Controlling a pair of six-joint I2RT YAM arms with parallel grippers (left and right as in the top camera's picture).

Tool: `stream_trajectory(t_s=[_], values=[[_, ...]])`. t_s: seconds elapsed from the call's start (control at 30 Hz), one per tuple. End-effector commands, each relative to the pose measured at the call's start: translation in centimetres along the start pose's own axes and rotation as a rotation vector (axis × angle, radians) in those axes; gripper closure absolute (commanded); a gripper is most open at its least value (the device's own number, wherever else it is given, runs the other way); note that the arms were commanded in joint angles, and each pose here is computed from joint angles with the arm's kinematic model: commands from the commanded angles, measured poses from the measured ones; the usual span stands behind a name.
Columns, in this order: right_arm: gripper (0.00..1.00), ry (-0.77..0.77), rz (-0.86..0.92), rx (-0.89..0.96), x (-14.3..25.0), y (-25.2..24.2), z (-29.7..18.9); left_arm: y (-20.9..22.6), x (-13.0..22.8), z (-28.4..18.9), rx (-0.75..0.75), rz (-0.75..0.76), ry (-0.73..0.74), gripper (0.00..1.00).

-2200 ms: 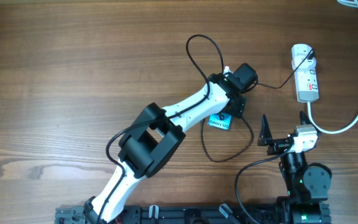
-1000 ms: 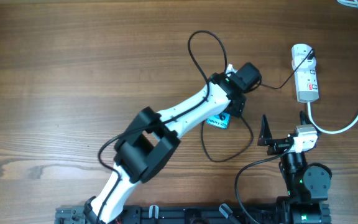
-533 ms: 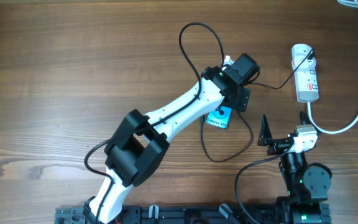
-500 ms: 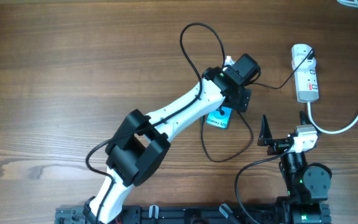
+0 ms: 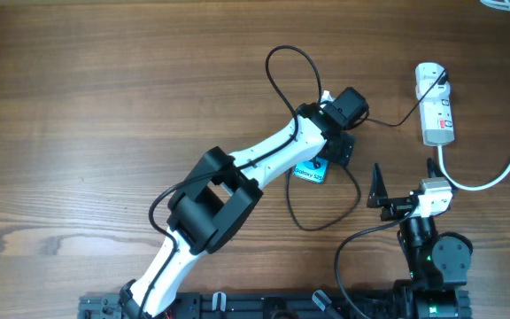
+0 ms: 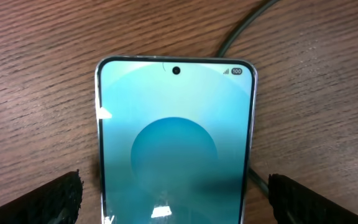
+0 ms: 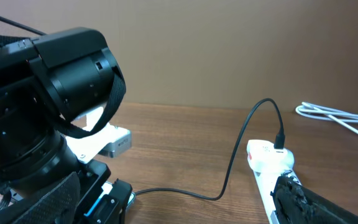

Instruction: Plug charger to phone and switch on socket

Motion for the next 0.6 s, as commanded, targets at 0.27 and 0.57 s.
stream_trajectory(t_s=[0.27, 0.57], values=[[0.00, -0.013, -0.003, 0.016, -0.2, -0.2, -0.1, 0.6, 1.7, 2.2, -0.029, 0.020, 0.093, 0.15], [0.00, -0.013, -0.003, 0.016, -0.2, -0.2, -0.1, 0.8, 2.2, 2.1, -0.039, 0.024, 0.126, 0.17]])
Point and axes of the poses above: each gripper's point midway between its finger pads, its own z axis out along the fingers, its own y axis along the line the jaws close on, x = y × z, the point moved 7 cm from there along -z, back along the fingers, and after that the axes turned 10 degrees about z, right-handed, at the moved point
